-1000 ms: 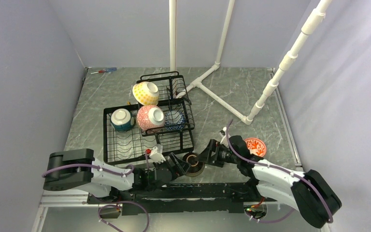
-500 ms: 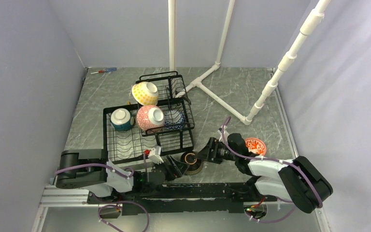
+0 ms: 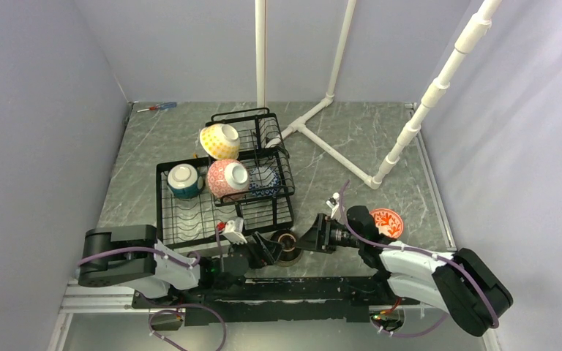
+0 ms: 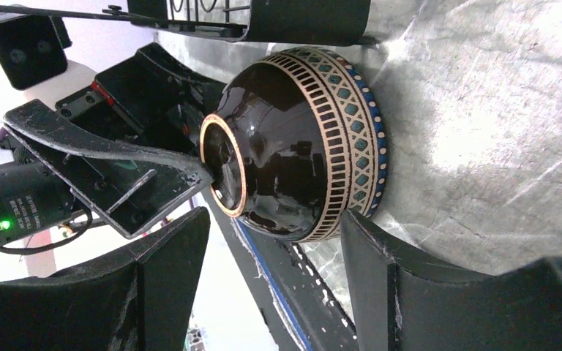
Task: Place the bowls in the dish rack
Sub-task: Pick up the bowl from the center of the board.
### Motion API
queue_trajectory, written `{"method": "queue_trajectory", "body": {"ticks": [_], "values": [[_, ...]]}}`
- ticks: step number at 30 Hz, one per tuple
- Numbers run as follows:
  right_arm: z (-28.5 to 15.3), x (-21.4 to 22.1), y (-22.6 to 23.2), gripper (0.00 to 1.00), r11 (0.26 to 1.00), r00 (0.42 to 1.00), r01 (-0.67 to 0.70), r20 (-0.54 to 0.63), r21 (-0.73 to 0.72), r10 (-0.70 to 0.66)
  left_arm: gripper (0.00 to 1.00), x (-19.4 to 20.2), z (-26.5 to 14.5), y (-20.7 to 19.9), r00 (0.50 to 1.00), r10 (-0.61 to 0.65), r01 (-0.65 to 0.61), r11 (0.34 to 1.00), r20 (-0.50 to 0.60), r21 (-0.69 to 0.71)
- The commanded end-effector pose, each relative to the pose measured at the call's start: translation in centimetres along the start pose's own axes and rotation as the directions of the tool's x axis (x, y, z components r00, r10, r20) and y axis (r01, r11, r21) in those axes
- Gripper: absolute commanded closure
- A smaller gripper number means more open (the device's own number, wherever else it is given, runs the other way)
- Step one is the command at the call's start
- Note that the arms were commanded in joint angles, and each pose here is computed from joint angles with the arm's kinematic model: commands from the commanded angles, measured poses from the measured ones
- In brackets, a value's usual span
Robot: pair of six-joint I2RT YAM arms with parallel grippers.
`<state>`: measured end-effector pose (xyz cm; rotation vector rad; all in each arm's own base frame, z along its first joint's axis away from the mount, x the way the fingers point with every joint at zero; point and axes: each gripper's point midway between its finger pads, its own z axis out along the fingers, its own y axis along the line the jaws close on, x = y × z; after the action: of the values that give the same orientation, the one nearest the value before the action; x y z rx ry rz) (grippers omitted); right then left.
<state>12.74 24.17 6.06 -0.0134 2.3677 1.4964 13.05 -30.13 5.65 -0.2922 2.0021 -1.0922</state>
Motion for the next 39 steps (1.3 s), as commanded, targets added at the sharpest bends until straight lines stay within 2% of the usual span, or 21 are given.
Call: {"method": "queue_trajectory", "body": {"ticks": [1,15,25,39], "values": [[0.1,0.3,2.4,0.31,0.993,0.999,0.033,-0.037,-0.114,-0.038,0.16,-1.2,0.1,-6.8,0.997,-0.076,0.069,0.975,0.026,0.213],[0.3,0.1,1.6,0.30,0.996,0.998,0.057,-0.028,-0.066,-0.059,0.21,-1.6,-1.5,-10.2,0.991,-0.135,0.124,0.901,-0.002,0.415],[0.2,-0.2,1.6,0.31,0.995,0.997,0.077,-0.015,-0.058,-0.078,0.24,-1.0,-1.9,-11.5,0.992,-0.110,0.123,0.894,-0.055,0.431],[-0.5,0.2,0.1,0.34,0.993,0.994,0.113,-0.018,0.031,-0.112,0.29,-0.1,-2.8,-12.0,0.988,-0.067,0.120,0.904,-0.140,0.410]]}}
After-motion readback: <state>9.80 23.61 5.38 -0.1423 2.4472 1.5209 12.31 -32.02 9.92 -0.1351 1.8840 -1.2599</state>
